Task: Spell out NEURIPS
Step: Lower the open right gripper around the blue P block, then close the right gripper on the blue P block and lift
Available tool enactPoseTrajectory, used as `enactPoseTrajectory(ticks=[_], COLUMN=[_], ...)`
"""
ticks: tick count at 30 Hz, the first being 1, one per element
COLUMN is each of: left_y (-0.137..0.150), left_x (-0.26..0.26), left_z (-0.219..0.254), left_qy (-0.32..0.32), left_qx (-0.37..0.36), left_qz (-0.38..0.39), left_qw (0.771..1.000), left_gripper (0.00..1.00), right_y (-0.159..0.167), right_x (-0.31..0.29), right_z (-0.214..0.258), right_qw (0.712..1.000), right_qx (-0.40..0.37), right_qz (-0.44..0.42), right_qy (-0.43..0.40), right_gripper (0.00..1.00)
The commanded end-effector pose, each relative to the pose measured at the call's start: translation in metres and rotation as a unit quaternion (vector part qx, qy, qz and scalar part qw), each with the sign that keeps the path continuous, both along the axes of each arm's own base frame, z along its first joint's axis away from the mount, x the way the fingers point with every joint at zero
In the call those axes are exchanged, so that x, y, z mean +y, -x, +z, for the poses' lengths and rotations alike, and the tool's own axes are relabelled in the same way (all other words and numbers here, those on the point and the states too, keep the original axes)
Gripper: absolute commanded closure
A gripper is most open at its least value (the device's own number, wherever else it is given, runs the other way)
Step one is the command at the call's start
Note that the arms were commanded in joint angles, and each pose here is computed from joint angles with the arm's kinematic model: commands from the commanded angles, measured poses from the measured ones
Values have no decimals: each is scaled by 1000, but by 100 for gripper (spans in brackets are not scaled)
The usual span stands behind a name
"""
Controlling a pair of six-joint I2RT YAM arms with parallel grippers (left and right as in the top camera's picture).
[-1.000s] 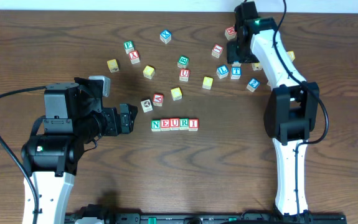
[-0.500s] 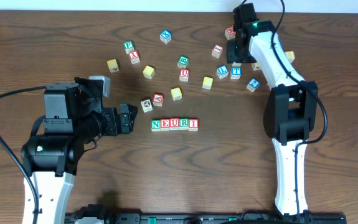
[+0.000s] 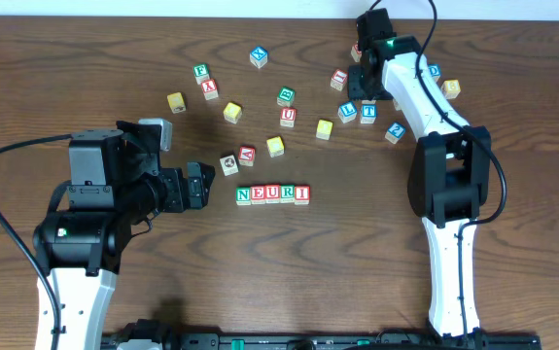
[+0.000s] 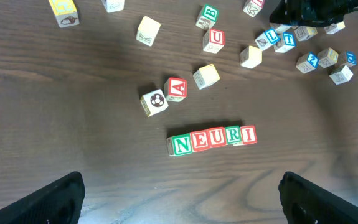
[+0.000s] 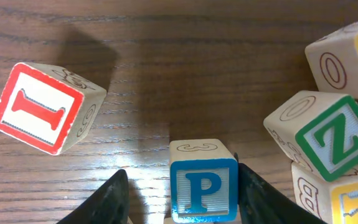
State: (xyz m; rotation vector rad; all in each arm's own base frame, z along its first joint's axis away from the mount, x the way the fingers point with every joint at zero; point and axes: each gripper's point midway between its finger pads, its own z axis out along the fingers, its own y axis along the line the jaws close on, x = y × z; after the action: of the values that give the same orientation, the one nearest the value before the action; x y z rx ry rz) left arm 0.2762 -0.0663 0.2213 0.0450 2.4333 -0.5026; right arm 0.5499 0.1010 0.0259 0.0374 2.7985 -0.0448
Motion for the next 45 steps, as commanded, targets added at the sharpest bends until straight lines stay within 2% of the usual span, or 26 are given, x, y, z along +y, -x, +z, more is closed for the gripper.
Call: enactPoseTrajectory(ticks=[1,9,13,45], left_y=[-1,-1,-1,-1], left_x=[0,0,0,0], left_z=[8,8,8,8], left_qy=[1,1,0,0], left_qx=[-13,-13,-13,-13], left_qz=[-3,-4,-3,-3], left_qw=[1000,1000,1000,1000], left_gripper=[2,2,2,2], right_y=[5,5,6,0], right_x=[-3,-9,-10,-12], right_z=[-15,-15,-15,-25], right_qw=[1000,999,999,999], right_qx=[14,14,15,6], right_qz=[-15,-31,-33,-37], right_qy=[12,21,25,31], right_gripper=[55,64,65,65])
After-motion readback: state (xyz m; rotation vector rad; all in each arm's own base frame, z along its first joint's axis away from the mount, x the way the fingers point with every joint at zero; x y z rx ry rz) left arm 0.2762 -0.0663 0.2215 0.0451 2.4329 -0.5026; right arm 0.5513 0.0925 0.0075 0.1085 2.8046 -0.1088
